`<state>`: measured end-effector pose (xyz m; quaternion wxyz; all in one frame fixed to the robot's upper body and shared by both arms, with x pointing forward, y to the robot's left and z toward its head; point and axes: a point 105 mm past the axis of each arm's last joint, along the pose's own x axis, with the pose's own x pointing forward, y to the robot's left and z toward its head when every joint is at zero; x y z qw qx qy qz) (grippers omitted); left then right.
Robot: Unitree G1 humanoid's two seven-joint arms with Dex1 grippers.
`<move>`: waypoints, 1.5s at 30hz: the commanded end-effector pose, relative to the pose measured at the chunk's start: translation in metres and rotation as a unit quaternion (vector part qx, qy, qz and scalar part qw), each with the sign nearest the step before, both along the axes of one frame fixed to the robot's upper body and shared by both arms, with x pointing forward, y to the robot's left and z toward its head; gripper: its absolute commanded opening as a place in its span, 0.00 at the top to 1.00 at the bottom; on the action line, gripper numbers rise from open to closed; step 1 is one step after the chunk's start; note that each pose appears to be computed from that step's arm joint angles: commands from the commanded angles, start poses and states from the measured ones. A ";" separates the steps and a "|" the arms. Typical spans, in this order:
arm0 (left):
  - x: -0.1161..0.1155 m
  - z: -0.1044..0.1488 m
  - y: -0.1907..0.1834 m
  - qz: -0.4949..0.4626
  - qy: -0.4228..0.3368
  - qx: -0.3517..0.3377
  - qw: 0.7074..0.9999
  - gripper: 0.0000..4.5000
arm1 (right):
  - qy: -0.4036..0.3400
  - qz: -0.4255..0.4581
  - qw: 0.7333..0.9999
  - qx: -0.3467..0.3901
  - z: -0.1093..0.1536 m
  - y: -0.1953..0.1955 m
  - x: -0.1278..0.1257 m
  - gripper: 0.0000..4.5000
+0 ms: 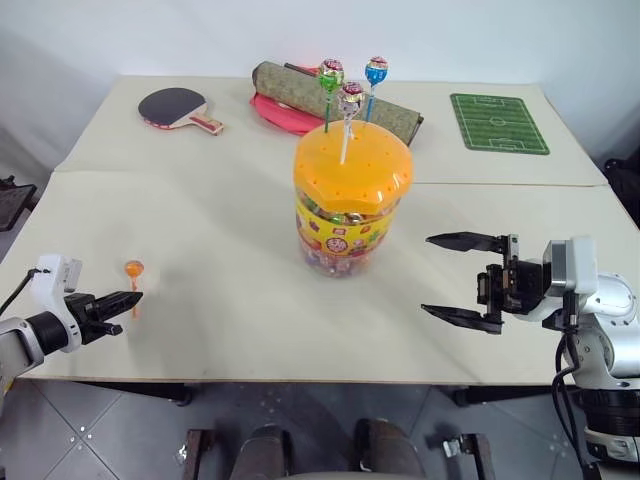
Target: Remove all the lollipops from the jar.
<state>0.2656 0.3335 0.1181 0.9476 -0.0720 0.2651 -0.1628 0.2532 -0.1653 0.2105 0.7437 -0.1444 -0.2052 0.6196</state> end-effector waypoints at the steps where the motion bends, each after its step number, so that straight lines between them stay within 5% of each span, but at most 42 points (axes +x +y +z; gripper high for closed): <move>1: 0.004 0.018 0.019 -0.006 -0.016 0.059 0.998 0.65 | -0.026 -0.016 1.000 0.006 0.015 -0.006 -0.006 0.00; 4: 0.011 0.059 0.011 -0.088 -0.084 0.084 0.989 0.46 | -0.033 -0.045 0.998 0.031 0.027 -0.008 -0.010 0.00; 9: 0.013 0.104 -0.007 -0.233 -0.179 0.114 0.949 0.46 | -0.036 -0.097 0.992 0.077 0.045 -0.010 -0.020 0.00; 14: 0.048 0.187 -0.112 -0.364 -0.384 -0.034 0.848 0.21 | -0.072 -0.180 0.965 0.174 0.079 -0.024 -0.023 0.00; 15: 0.054 0.192 -0.124 -0.372 -0.392 -0.048 0.840 0.15 | -0.075 -0.189 0.961 0.187 0.083 -0.026 -0.023 0.00; 21: 0.099 0.207 -0.189 -0.398 -0.388 -0.101 0.825 0.15 | -0.069 -0.207 0.958 0.186 0.077 -0.024 -0.030 0.00; 33: 0.122 0.208 -0.255 -0.459 -0.358 -0.121 0.804 0.15 | -0.064 -0.214 0.957 0.183 0.068 -0.020 -0.031 0.00; 36: 0.119 0.210 -0.259 -0.472 -0.359 -0.129 0.795 0.27 | -0.064 -0.216 0.957 0.184 0.065 -0.020 -0.031 0.00; 45: 0.117 0.228 -0.262 -0.469 -0.382 -0.171 0.778 0.86 | -0.066 -0.215 0.956 0.188 0.061 -0.020 -0.028 0.00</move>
